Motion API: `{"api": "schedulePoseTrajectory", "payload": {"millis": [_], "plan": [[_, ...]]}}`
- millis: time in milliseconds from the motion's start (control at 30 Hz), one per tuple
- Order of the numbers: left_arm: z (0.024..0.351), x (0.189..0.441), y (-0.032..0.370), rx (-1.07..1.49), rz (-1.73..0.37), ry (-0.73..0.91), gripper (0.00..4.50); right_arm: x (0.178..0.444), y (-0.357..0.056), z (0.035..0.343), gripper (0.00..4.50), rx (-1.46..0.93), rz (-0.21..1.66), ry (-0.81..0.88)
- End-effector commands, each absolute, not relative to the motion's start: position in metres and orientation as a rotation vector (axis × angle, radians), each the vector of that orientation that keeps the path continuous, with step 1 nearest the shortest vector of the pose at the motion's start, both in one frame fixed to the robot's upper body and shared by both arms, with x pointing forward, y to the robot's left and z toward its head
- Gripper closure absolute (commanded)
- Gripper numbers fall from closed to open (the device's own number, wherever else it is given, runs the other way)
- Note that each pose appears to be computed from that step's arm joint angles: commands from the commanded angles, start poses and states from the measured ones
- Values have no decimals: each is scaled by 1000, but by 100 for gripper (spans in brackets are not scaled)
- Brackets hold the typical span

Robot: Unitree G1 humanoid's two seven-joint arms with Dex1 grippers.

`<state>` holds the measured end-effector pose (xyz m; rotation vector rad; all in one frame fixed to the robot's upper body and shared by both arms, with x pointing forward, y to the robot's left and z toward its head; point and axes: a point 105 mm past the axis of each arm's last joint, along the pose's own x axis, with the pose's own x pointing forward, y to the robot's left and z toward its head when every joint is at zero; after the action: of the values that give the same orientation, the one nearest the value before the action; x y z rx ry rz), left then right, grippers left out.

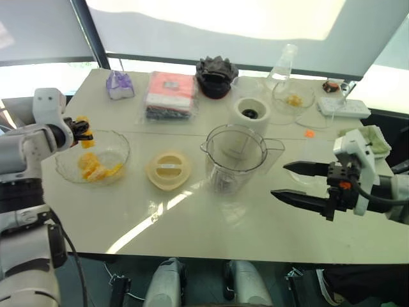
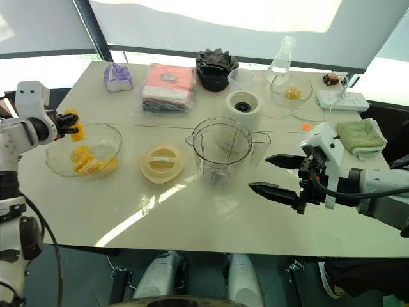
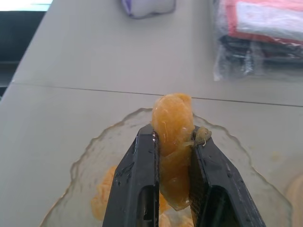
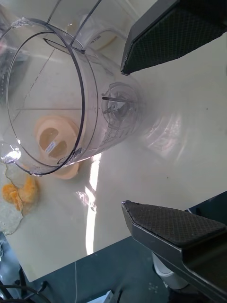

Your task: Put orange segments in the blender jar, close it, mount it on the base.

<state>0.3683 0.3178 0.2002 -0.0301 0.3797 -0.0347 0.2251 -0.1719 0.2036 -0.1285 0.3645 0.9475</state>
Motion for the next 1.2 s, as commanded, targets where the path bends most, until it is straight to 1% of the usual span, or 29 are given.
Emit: {"api": "schedulePoseTrajectory", "payload": {"millis": [33,167,400,467,533,700,800,867,933,1200], "plan": [[238,366,307,16,-172,214,372,228,-171,209,0,-135,945,318],[260,369,282,28,-341,123,372,230,-174,209,0,-132,913,294],[317,374,201,-18,-739,-22,372,230,-180,207,0,-133,855,274],[333,379,155,-28,-906,-55,372,231,-183,207,0,-139,820,254],[338,380,115,1,-1044,-52,372,229,-184,207,0,-135,790,229],[327,369,46,65,-1325,1,372,222,-182,205,0,-129,734,197],[307,363,23,169,-1425,41,372,217,-182,204,0,-126,708,190],[292,362,15,219,-1454,74,372,214,-183,204,0,-125,691,187],[285,361,11,222,-1473,93,372,212,-184,205,0,-124,677,187],[251,342,0,256,-1570,168,372,210,-186,203,0,-113,656,192]]}}
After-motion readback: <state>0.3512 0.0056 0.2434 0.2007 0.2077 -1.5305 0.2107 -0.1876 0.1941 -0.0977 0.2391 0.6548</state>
